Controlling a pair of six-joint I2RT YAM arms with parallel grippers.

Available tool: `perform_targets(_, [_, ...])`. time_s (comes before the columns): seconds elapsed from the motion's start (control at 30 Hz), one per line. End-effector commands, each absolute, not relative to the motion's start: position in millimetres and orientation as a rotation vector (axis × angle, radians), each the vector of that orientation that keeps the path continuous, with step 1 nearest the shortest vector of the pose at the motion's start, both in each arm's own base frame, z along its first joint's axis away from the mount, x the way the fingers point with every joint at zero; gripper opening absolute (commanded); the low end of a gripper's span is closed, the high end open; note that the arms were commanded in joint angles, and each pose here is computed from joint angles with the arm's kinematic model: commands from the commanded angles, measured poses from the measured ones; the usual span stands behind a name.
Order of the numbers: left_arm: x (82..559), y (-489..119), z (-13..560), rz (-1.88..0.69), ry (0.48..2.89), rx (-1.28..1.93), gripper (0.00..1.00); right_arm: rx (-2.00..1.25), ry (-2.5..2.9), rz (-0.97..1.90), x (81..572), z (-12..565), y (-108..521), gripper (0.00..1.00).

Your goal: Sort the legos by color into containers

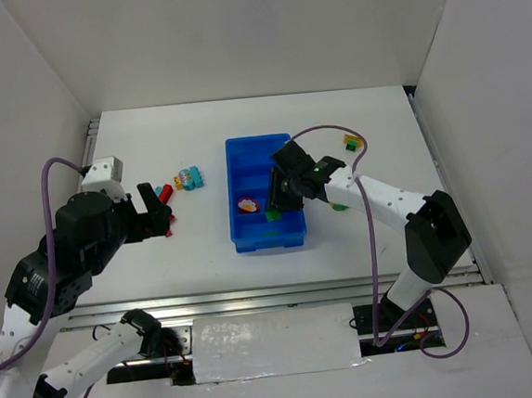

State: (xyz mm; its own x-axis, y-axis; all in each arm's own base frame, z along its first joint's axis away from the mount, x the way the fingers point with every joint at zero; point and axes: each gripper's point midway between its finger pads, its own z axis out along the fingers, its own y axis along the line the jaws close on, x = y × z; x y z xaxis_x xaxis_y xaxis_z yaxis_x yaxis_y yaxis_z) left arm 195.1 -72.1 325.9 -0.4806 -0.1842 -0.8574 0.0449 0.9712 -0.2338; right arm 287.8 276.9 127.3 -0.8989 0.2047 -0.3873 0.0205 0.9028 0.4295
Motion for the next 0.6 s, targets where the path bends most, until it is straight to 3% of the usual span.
perform_targets(0.0, [201,-75,338,-0.289,2.017,-0.088,1.0,0.163,2.579,0.611,290,145,275,0.11])
perform_targets(0.57, [200,-82,329,-0.326,2.041,-0.09,0.99,0.136,2.591,0.531,294,127,269,0.13])
